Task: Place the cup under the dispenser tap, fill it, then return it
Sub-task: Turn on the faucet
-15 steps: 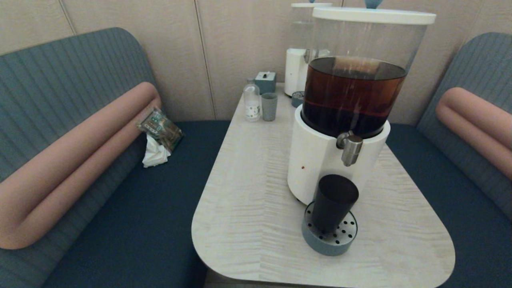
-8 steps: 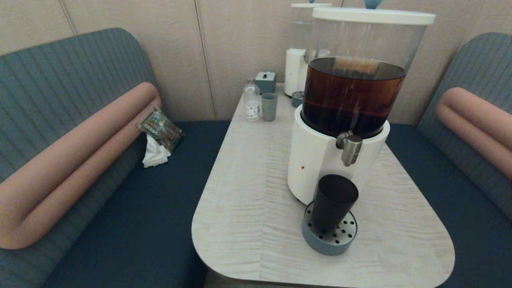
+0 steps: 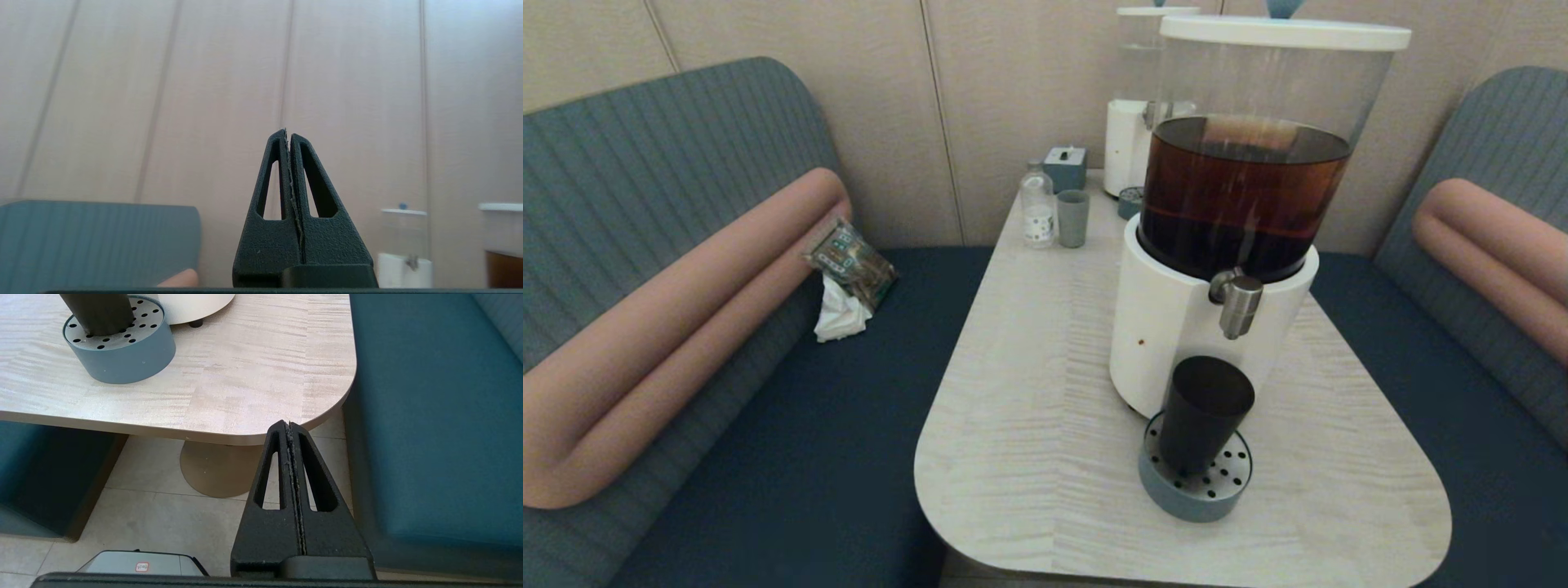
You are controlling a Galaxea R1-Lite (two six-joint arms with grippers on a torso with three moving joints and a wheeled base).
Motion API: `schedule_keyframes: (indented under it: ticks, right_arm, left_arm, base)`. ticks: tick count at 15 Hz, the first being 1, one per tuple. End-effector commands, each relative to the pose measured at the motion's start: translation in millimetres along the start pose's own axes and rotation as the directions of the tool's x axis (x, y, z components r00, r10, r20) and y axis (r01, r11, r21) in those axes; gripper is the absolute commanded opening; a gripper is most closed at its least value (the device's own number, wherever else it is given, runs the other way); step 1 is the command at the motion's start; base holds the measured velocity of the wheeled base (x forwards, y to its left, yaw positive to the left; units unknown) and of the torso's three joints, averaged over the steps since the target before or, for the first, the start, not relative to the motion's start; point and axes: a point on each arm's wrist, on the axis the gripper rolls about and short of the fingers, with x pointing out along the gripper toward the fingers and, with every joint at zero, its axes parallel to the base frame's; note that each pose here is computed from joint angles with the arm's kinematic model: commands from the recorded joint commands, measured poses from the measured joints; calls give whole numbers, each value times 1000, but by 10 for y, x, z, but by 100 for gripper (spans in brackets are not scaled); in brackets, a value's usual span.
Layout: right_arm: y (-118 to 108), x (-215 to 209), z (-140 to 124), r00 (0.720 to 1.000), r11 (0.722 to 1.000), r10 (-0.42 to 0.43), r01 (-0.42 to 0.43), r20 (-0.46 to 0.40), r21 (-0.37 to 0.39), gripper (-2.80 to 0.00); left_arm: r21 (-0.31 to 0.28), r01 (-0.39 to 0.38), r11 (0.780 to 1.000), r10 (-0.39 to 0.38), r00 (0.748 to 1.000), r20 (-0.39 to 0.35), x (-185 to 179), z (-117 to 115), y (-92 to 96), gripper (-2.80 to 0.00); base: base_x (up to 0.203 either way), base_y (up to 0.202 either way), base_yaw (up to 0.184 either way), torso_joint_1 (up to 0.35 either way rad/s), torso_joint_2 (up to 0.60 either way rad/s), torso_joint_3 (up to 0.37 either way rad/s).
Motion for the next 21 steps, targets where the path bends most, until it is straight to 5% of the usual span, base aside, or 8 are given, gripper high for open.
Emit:
schedule_keyframes:
  ticks: [1, 3, 5, 8, 12, 18, 20, 21]
  right_arm:
    - [0, 1, 0, 1000, 1000, 1, -1, -2, 1, -280]
    - [0, 1, 0, 1000, 1000, 1, -1, -2, 1, -280]
    - [0, 1, 0, 1000, 1000, 1, -1, -2, 1, -280]
    - [0, 1, 0, 1000, 1000, 1, -1, -2, 1, -280]
    - [0, 1, 0, 1000, 1000, 1, -1, -2, 1, -280]
    - [0, 1, 0, 1000, 1000, 1, -1, -2, 1, -280]
    - [0, 1, 0, 1000, 1000, 1, -1, -2, 1, -280]
    - [0, 1, 0, 1000, 1000, 1, -1, -2, 1, -280]
  left_arm:
    - [-3, 6, 1000, -6, 999, -35, -55, -46, 10, -280]
    - [15, 25, 1000, -22, 986, -164, -101, -171, 17, -280]
    - [47, 60, 997, -42, 947, -318, -291, -308, 42, -280]
    - [102, 114, 988, -39, 830, -556, -478, -554, 73, -280]
    - [151, 118, 981, 49, 610, -791, -709, -795, 124, -280]
    - [98, 111, 989, 22, 546, -838, -749, -808, 122, -280]
    - [49, 141, 989, -28, 499, -866, -812, -863, 120, -280]
    - [47, 142, 989, -30, 500, -866, -811, -862, 120, -280]
  base:
    - [0, 0, 0, 0, 0, 0]
    - [0, 0, 0, 0, 0, 0]
    - [0, 0, 0, 0, 0, 0]
    - [0, 0, 0, 0, 0, 0]
    - [0, 0, 0, 0, 0, 0]
    - [0, 0, 0, 0, 0, 0]
    - [0, 0, 0, 0, 0, 0]
    - [0, 0, 0, 0, 0, 0]
